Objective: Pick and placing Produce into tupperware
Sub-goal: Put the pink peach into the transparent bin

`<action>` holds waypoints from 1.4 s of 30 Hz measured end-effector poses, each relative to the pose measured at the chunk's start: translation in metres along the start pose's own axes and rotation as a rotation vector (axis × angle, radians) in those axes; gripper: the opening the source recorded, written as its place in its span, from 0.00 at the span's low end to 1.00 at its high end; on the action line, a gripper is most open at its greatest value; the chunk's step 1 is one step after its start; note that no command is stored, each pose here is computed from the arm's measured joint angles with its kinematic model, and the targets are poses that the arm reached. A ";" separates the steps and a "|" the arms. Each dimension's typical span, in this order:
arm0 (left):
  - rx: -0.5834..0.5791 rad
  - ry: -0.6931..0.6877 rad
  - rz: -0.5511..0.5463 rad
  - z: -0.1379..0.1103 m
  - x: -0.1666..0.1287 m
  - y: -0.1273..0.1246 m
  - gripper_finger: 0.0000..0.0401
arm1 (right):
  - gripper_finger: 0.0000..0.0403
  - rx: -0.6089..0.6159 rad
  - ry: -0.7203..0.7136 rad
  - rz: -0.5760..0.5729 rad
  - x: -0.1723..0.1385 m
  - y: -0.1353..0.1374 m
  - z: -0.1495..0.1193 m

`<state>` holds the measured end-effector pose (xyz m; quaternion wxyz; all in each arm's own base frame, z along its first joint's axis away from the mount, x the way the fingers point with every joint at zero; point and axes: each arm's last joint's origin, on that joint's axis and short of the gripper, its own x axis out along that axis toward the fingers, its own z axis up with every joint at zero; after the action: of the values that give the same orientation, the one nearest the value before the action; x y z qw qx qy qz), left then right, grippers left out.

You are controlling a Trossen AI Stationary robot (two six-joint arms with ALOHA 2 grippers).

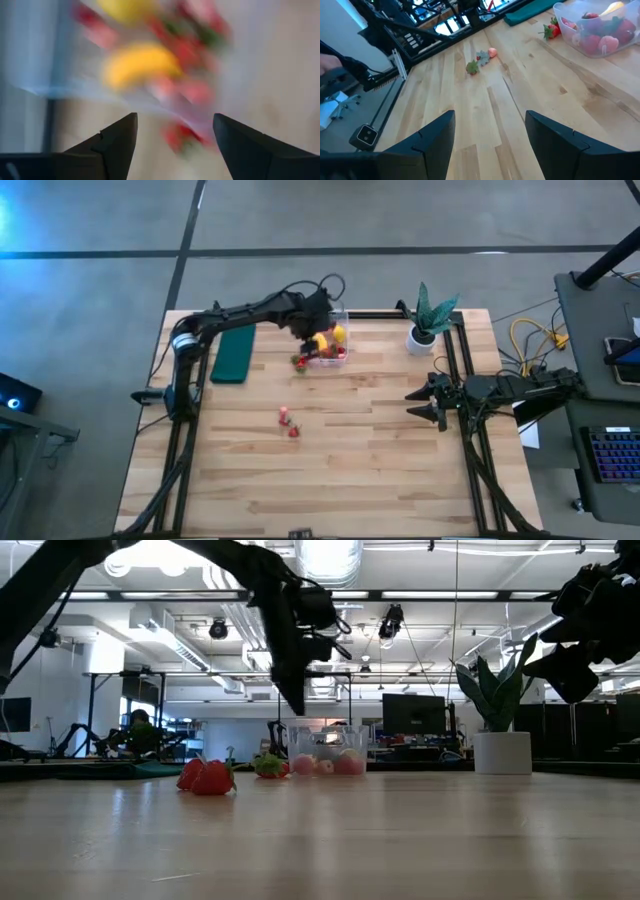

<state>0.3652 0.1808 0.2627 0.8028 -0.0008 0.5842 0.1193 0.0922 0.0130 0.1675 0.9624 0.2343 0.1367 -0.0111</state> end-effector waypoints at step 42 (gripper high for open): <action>0.600 0.083 -0.151 -0.119 0.043 -0.179 0.61 | 0.58 -0.001 0.004 -0.002 0.000 0.000 0.000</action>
<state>0.3000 -0.0014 0.1599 0.7491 0.1879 0.6241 -0.1185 0.0926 0.0131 0.1672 0.9622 0.2339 0.1386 -0.0116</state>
